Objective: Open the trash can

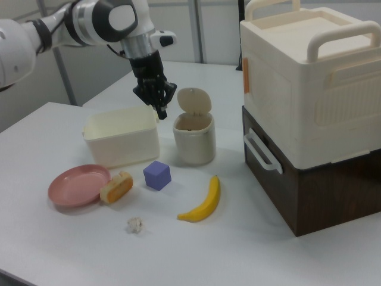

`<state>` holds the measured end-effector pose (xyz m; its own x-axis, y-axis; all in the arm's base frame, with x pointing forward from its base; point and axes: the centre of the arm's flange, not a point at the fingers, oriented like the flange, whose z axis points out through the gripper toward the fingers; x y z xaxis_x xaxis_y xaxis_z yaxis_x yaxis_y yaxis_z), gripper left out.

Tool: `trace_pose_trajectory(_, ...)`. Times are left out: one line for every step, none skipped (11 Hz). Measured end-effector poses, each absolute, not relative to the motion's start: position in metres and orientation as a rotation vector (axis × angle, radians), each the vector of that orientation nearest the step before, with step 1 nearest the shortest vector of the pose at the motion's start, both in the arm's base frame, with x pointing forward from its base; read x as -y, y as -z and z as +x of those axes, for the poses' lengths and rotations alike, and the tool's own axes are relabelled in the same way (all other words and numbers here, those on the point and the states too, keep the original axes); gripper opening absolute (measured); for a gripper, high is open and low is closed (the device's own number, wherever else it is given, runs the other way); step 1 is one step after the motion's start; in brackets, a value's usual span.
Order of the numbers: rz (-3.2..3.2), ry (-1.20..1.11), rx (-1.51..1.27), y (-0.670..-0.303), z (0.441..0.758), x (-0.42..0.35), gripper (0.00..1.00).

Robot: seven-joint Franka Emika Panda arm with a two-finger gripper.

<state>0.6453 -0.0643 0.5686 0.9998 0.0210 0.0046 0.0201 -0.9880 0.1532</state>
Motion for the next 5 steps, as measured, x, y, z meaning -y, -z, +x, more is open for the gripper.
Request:
trace_pose_trajectory(3.045, -0.037, -0.013, -0.581, 0.635, 0.073, 0.01)
trace_pose_trajectory(3.093, -0.07, 0.025, -0.592, 0.627, 0.083, 0.01)
trace_pose_trajectory(3.125, -0.091, 0.056, -0.6, 0.619, 0.09, 0.01)
trace_pose_trajectory(3.148, -0.098, 0.074, -0.604, 0.611, 0.094, 0.01)
trace_pose_trajectory(3.16, -0.093, 0.081, -0.605, 0.603, 0.094, 0.01)
